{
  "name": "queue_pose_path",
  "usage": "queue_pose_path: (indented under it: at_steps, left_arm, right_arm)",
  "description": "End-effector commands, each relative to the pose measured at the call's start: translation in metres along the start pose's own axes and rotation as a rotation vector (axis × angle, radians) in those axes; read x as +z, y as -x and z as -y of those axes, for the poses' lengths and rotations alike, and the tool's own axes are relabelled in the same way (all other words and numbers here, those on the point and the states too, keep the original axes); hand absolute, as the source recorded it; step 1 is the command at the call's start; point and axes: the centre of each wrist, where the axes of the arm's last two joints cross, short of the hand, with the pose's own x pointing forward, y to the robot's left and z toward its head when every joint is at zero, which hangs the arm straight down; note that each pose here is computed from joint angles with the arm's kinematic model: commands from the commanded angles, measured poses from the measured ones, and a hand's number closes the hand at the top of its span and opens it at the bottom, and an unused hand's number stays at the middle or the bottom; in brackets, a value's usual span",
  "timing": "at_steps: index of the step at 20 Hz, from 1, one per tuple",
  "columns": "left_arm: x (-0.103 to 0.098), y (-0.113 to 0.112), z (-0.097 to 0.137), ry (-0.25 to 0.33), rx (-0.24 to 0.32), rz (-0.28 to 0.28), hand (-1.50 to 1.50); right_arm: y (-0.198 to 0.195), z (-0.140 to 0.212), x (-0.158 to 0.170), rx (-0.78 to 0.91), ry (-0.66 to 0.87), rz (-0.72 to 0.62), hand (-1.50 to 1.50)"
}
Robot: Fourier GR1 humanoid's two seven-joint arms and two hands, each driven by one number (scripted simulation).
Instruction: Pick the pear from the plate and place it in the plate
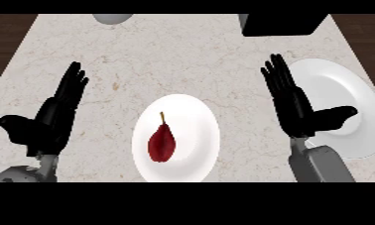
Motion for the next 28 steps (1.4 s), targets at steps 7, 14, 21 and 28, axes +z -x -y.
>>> queue_pose_path:
  at_steps: [7, 14, 21, 28]
  left_arm:
    - [-0.011, 0.018, -0.012, 0.011, -0.055, -0.117, 0.0]
    - [-0.023, 0.044, -0.015, 0.025, -0.041, -0.159, 0.0]
    - [-0.05, 0.031, -0.023, 0.031, -0.054, -0.167, 0.0]
    - [-0.035, 0.018, -0.022, 0.023, -0.049, -0.155, 0.0]
  right_arm:
    - [-0.048, -0.005, -0.047, 0.636, -0.372, 0.229, 1.5]
    - [0.089, -0.035, 0.007, 0.26, -0.26, 0.24, -1.5]
    - [0.076, -0.056, -0.008, 0.548, -0.434, 0.187, -1.5]
    - [0.048, -0.081, 0.0, 0.679, -0.498, 0.132, -1.5]
